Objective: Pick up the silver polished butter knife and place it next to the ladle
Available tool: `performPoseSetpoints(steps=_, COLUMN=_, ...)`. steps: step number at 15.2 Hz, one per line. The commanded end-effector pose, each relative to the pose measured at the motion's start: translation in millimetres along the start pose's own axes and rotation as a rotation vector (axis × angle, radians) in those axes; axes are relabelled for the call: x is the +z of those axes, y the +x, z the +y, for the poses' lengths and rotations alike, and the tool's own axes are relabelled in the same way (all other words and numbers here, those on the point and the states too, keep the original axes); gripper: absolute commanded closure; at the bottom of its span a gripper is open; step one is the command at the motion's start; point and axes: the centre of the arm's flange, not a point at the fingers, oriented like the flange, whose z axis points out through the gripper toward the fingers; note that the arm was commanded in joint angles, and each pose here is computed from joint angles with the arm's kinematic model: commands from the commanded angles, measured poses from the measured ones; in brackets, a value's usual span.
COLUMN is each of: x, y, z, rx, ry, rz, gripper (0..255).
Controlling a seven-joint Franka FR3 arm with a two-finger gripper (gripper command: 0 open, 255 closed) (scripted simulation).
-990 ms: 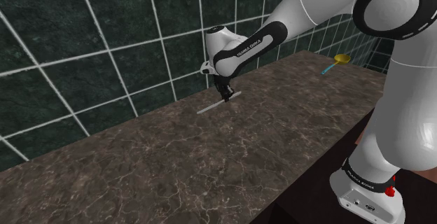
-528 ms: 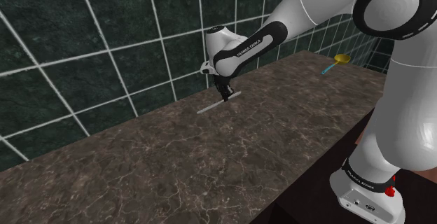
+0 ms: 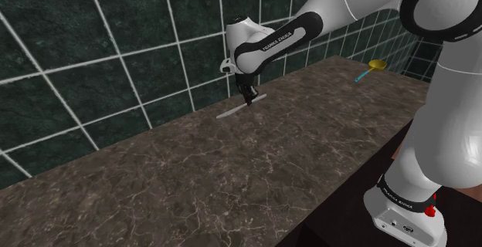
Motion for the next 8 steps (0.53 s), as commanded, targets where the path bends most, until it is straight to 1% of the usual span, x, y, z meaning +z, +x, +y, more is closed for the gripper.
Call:
performPoseSetpoints(steps=1, x=-10, y=-1, z=0, rx=0.000, ry=0.000, rz=0.000, gripper=255)
performPoseSetpoints(steps=8, x=-47, y=-6, z=2, rx=0.000, ry=0.000, rz=0.000, gripper=255)
